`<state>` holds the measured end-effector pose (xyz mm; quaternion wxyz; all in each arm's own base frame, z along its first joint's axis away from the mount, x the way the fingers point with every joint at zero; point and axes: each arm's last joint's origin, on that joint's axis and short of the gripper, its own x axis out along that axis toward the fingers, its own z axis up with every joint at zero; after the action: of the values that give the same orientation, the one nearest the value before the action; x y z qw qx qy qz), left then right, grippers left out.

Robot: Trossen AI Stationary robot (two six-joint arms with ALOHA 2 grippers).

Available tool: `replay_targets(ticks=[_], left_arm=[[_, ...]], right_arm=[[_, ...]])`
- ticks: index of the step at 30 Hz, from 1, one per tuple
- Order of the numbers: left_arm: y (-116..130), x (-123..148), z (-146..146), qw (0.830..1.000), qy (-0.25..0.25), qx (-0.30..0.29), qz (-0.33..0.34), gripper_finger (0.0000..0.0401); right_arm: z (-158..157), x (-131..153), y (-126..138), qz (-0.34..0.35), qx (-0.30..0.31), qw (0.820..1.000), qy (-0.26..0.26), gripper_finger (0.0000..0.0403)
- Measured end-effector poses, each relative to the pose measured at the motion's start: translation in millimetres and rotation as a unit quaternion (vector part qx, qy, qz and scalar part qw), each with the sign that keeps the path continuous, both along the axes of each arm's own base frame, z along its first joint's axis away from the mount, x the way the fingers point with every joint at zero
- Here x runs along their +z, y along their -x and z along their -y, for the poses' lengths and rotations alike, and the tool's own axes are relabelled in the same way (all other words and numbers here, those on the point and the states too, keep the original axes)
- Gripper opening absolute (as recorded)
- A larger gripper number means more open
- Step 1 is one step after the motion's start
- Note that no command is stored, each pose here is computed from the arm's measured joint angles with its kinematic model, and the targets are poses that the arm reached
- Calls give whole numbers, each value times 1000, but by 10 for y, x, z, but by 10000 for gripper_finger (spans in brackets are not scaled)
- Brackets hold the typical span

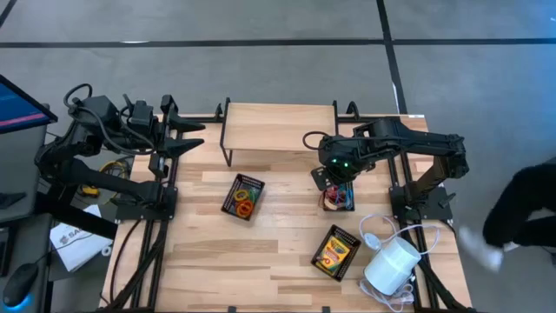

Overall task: Pick & Place Office Desk Supplies
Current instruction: Put the red rubber band into the top right black bin

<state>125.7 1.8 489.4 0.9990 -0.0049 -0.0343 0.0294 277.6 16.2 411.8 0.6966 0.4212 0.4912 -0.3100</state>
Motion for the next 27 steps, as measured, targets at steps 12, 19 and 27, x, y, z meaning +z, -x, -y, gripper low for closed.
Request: replay_targets(ticks=[12,19,27], left_arm=[[0,0,-1,1000,0,2,0,153],[0,0,-1,1000,0,1,0,153],[0,0,-1,1000,0,1,0,153]], right_arm=[[1,-17,-3,-2,0,1000,2,0],[-11,-361,-8,-75,5,997,-13,0],[-12,-506,-8,-104,9,994,-13,0]])
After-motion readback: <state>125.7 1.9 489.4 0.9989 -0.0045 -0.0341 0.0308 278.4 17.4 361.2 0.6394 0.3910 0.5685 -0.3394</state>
